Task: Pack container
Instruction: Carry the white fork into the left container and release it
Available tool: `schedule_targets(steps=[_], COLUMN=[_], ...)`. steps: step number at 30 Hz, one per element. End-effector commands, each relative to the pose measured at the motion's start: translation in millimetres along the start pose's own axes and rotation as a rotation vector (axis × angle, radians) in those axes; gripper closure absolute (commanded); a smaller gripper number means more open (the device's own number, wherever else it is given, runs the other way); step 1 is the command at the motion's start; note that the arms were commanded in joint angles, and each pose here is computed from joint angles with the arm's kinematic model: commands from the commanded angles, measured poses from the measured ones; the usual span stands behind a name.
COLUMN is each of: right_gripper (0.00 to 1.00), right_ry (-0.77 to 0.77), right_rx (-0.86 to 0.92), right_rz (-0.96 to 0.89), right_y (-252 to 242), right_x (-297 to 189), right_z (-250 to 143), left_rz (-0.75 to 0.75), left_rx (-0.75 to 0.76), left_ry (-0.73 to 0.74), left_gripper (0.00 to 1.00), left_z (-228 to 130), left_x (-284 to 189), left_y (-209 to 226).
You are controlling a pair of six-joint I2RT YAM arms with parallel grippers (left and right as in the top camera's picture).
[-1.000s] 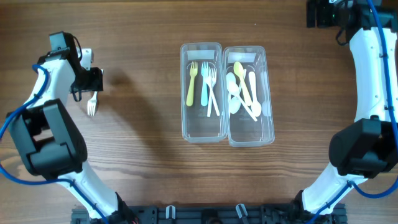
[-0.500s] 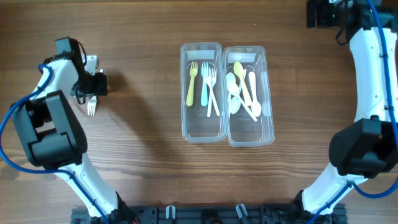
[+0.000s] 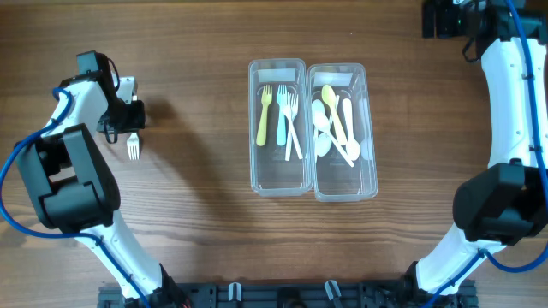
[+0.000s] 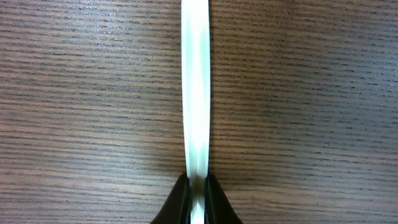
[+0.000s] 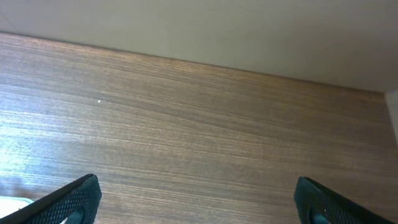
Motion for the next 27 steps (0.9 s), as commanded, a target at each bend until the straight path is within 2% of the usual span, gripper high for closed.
schedule_targets(steps=[1,8,11,14,20,25,27], right_gripper=[0.0,0.0,0.0,0.0,0.0,0.0,0.0], right_ry=[0.006,0.006,0.005,0.006,0.006,0.006,0.006], right_rx=[-0.014,-0.013,-0.013,-0.014,-0.013,-0.013,-0.013], right_rz=[-0.007,-0.007,-0.006,-0.006,-0.007,-0.007,-0.007], right_y=[2.4,2.4,2.4,2.4,2.4,2.4,2.4], right_x=[1.4,1.4,1.4,1.4,1.4,1.4,1.4], right_z=[-0.6,-0.6,-0.5,-0.6,-0.6,-0.5,-0.6], left_rz=[-0.028,0.002,0.015,-0.023,-0.249,-0.47,-0.51], left_rx=[0.0,-0.004,-0.04,-0.009,0.028,0.06,0.043], left_ry=[0.06,-0.088,-0.205,-0.324,-0.47,-0.471,-0.455], left_gripper=[0.96,0.96,0.96,0.96,0.96,0.96,0.96], left_z=[-9.8,21.6,43.9,64.6,90.3,91.5,88.8], left_x=[16.3,-31.6,-68.1,-105.3,-151.2,-161.1,-163.3], left_y=[-1.4,3.5,2.3,-12.6,-79.4,-155.5,-180.4])
Point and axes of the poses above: each gripper's point midway between its finger pads, its own x axis out along the fingers, its own y axis along the line the jaws close on, z = x × y, the point moved 8 cm from there along -x, back along the fingers
